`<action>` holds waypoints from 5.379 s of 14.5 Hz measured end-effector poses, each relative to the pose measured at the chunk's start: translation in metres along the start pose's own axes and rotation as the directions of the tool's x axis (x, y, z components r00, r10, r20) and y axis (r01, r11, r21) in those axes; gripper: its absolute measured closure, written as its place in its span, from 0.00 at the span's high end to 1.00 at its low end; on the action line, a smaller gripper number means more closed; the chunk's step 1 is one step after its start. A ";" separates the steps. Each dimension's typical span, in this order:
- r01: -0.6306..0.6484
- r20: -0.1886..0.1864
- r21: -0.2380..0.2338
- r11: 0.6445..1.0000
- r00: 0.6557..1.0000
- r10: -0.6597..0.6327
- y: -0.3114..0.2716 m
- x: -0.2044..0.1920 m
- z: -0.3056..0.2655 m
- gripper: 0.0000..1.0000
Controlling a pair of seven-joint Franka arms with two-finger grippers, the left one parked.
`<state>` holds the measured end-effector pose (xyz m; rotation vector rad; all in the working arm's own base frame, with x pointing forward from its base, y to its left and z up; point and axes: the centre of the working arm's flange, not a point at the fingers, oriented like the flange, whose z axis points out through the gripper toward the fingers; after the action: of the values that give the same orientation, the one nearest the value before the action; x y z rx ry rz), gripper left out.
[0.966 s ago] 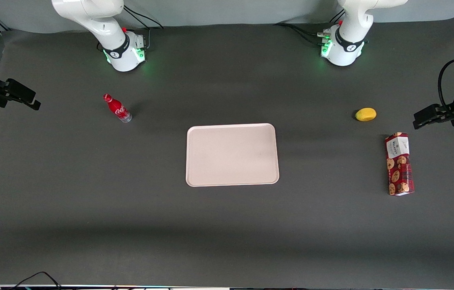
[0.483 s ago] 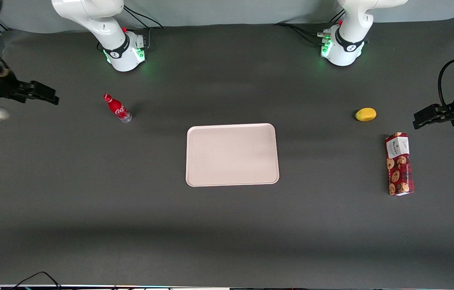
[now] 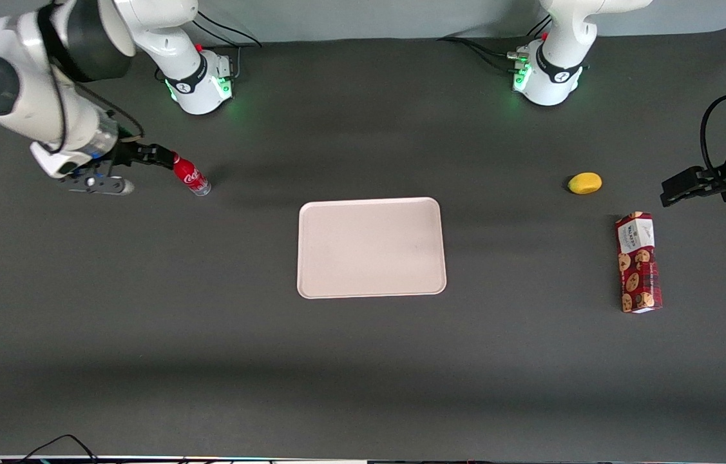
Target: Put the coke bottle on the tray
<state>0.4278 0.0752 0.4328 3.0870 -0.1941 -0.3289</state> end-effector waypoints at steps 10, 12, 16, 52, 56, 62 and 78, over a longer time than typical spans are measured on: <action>-0.016 -0.072 -0.002 1.000 0.997 0.016 0.022 -0.052 0.114 1.00; -0.012 -0.073 -0.003 1.000 0.997 0.012 0.024 -0.055 0.122 1.00; -0.005 -0.069 0.001 1.000 0.998 0.005 0.032 -0.054 0.123 0.79; -0.219 -0.016 0.054 0.974 0.975 0.220 -0.311 0.141 -0.052 0.31; -0.225 -0.025 0.069 0.972 0.974 0.227 -0.349 0.143 0.017 0.31; -0.217 -0.026 0.058 0.975 0.976 0.218 -0.354 0.138 0.048 0.31; -0.168 -0.208 0.026 0.985 0.963 0.170 -0.243 0.089 -0.147 1.00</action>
<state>0.5744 0.3071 0.5471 3.0548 -0.4488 0.0047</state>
